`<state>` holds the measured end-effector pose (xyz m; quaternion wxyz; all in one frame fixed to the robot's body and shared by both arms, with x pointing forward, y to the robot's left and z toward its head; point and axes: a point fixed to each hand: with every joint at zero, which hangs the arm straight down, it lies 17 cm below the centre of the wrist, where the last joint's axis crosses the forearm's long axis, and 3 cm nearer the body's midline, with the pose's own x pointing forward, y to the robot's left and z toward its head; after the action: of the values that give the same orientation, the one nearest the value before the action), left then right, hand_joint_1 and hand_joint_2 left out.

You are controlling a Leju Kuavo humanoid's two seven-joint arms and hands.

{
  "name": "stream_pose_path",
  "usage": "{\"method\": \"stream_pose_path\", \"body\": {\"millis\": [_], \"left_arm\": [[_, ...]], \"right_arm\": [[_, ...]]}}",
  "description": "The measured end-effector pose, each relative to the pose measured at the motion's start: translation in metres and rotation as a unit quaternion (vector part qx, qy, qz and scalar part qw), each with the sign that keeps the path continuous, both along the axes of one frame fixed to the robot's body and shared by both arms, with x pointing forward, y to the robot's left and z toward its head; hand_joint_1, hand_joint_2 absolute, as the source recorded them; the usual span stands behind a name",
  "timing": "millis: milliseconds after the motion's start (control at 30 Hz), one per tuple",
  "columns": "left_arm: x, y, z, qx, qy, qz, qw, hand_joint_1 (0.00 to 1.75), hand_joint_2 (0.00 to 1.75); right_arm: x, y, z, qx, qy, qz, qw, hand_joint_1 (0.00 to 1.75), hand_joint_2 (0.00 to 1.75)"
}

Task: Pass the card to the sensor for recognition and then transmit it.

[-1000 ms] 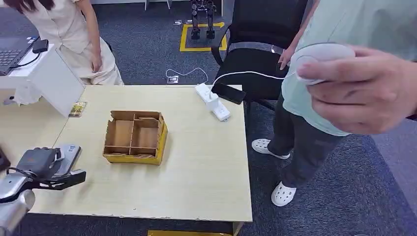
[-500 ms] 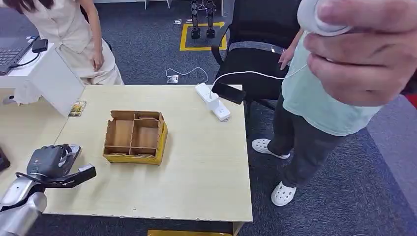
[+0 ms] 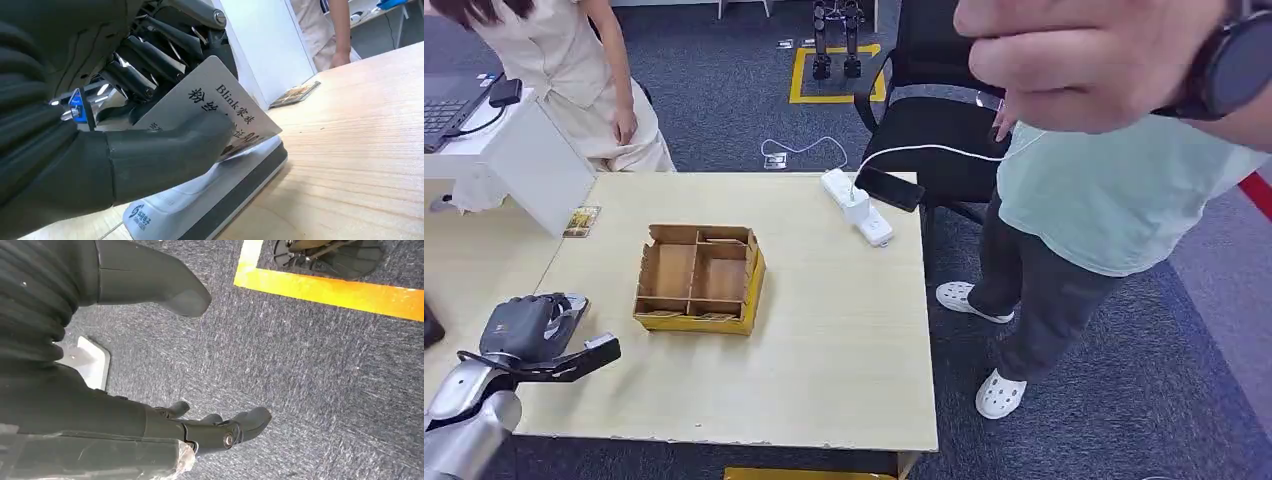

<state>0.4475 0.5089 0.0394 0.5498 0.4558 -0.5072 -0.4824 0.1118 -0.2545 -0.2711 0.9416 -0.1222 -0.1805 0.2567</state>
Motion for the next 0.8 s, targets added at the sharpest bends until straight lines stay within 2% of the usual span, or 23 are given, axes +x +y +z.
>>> {"method": "stream_pose_path", "body": {"millis": [800], "left_arm": [[-0.0001, -0.0001, -0.0001, 0.0, 0.0, 0.0, 1.0, 1.75, 1.75]], "right_arm": [[0.0, 0.0, 0.0, 0.0, 0.0, 0.0, 1.0, 0.0, 1.75]]}}
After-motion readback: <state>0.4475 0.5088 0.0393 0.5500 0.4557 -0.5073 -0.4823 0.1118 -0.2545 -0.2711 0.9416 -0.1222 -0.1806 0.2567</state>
